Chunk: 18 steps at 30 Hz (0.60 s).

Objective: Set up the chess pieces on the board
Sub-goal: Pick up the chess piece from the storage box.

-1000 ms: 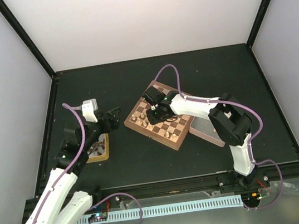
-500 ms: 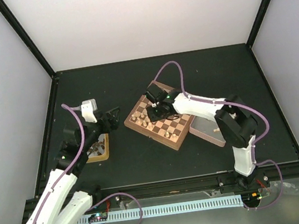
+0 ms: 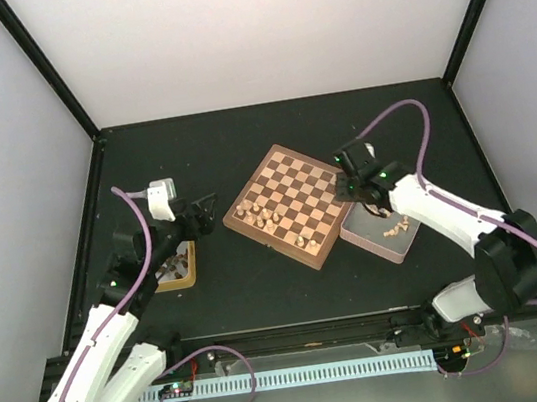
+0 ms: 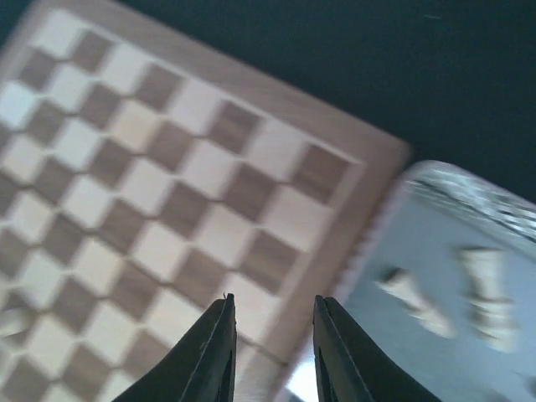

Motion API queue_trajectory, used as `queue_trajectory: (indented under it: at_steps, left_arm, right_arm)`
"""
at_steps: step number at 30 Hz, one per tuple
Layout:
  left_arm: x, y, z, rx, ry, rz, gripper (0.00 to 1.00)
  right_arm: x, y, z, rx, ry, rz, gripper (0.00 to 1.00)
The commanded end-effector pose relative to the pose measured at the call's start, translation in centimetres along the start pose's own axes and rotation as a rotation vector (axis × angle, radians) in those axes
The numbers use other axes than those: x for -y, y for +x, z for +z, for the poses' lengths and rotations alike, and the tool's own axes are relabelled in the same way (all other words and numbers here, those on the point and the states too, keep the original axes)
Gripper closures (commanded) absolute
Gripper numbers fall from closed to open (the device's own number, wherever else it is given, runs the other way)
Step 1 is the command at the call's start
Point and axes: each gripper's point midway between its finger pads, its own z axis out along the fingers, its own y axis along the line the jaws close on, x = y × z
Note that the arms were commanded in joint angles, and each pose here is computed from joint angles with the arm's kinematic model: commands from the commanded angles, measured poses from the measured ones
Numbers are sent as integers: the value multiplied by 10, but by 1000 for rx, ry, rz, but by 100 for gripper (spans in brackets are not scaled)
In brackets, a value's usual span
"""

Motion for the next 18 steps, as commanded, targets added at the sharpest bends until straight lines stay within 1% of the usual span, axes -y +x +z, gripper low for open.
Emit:
queue_trajectory:
  at_steps: [1,3,6,10,13,18]
  left_arm:
    - [13,-4,0,7,75,19,5]
    - [17,-5,2,8,97,14,5]
    - [24,-3,4,-9,136,1,5]
    - [29,0,5,-31,167,-10,5]
    - [30,1,4,-39,169,-20,5]
    - [28,4,2,-47,159,-30,5]
  right_arm:
    - [69,11,-2,25,195,72,74]
    - [93,19,1,14,246,102,74]
    - [116,27,9,-5,271,144,73]
    - [124,29,29,-53,234,174,72]
    - [129,29,43,-91,241,182,72]
    - [136,29,56,-109,244,182,72]
